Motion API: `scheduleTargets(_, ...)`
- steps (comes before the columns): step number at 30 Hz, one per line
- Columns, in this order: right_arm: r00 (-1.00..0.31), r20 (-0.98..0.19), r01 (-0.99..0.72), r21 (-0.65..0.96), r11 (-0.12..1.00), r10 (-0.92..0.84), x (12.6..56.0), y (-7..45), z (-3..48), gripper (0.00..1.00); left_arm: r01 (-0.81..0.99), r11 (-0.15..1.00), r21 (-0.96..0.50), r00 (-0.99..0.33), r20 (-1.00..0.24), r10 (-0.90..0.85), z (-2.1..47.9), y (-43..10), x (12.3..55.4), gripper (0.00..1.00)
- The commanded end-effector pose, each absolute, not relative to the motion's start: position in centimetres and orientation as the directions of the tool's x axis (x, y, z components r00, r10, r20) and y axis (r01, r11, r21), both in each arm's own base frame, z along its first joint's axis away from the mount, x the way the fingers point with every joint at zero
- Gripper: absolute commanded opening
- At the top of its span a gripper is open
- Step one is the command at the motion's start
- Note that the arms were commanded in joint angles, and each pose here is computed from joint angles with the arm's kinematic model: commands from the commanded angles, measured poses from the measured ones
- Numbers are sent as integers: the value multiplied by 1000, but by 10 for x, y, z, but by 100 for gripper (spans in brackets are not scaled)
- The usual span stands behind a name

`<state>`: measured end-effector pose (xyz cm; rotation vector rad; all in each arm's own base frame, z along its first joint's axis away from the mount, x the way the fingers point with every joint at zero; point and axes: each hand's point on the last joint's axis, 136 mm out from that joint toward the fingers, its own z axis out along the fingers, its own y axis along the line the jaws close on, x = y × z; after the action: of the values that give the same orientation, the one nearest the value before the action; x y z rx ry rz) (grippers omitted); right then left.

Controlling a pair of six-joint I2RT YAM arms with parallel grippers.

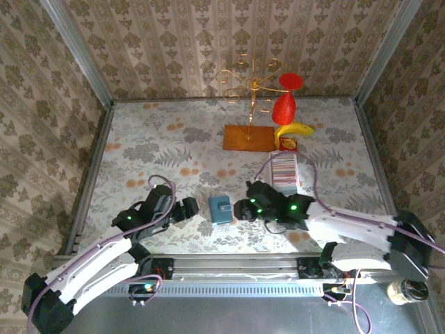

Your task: Put the credit cards into the card holder

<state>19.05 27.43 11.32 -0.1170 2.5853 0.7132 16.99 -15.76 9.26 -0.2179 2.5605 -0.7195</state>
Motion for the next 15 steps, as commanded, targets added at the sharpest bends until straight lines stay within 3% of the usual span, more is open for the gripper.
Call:
scheduleTargets(1,-886,-450,-157,521,839,114,206,300,118,33,-99,852,-514,-885,-346,-311,73,-151,160,73)
scheduleTargets(3,-888,-441,-150,537,830,125,209,308,108,23,-85,829,-553,-888,-336,-315,68,-159,159,69)
scheduleTargets(8,-903,-421,-137,472,871,87,215,315,85,10,-57,802,-595,-893,-330,-308,67,-173,158,64)
scheduleTargets(15,-903,-421,-127,444,887,82,226,320,71,6,-12,774,-633,-894,-340,-291,74,-192,159,54)
